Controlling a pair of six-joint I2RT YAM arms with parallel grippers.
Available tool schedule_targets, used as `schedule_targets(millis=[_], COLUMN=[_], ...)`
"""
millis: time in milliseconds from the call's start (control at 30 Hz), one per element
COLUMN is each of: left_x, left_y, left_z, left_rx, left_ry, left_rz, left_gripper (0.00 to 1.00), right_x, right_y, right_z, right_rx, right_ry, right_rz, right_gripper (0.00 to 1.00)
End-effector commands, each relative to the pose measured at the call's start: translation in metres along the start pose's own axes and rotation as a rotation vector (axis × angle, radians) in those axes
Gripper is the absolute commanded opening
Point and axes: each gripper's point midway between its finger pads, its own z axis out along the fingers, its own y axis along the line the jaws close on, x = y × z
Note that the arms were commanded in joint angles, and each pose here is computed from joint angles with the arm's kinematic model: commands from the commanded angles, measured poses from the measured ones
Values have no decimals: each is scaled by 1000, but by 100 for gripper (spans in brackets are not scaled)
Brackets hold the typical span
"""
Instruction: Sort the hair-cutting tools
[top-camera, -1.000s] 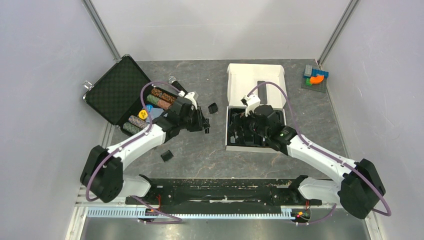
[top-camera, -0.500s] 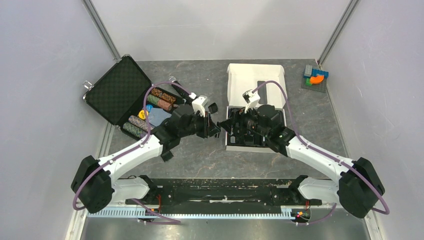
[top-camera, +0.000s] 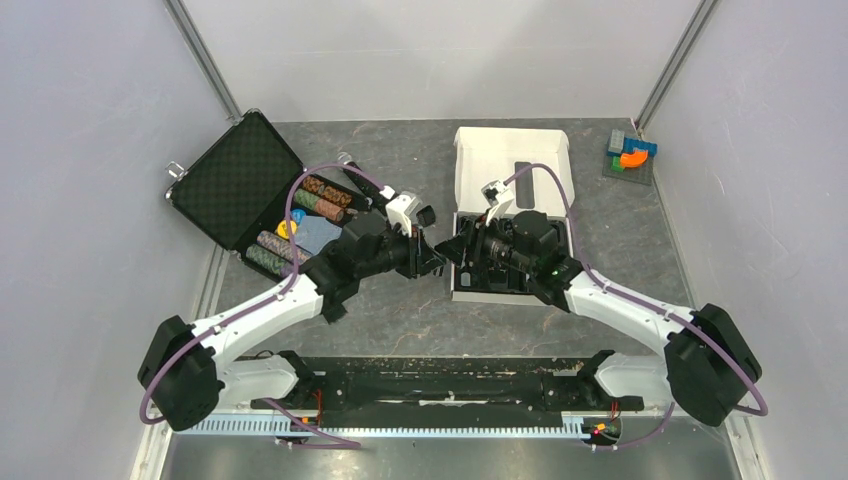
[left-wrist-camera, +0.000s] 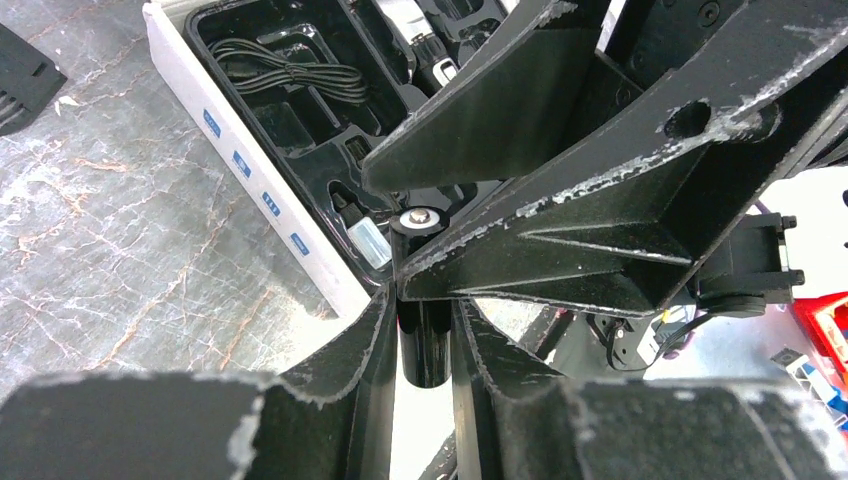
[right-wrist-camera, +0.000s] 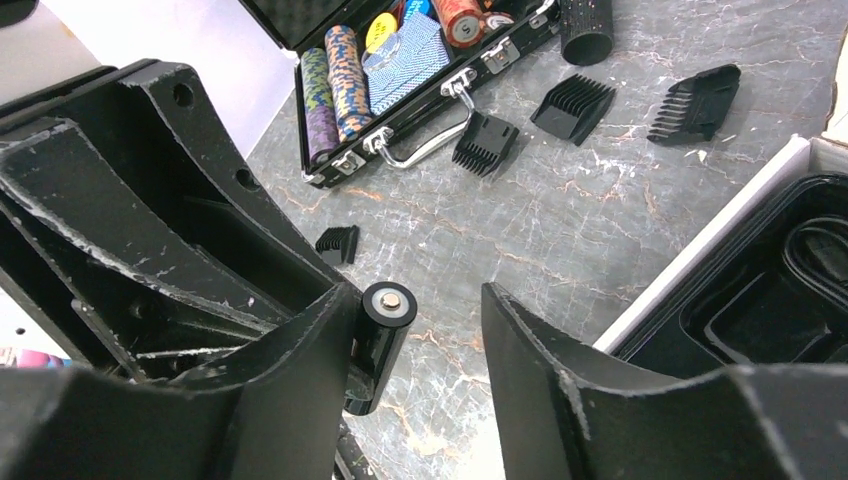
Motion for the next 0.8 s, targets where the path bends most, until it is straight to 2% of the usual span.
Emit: schedule_targets(millis=[0, 167, 233, 400, 633, 767], left_x=[-20, -19, -19, -25, -51, -72], left_y=[-15, -14, -14, -11, 21, 58], left_z=[-4, -3, -4, -8, -39, -70], left_rx=[60, 59, 56, 25, -222, -409], left_ry=[-79, -74, -78, -92, -129, -150], left_rz=[72, 68, 67, 75, 85, 60], left_gripper=[28, 32, 36, 59, 98, 100], right_x=[-3, -6, -8, -17, -52, -70], right_y=[11, 9, 6, -14, -89, -128], right_z=[0, -1, -2, -10, -44, -63], right_rx=[-63, -53, -43, 25, 315, 517], right_ry=[-19, -11, -12, -27, -96, -114], right_rz=[20, -4, -14, -41, -122, -189], right_gripper=[47, 18, 9, 5, 4, 4])
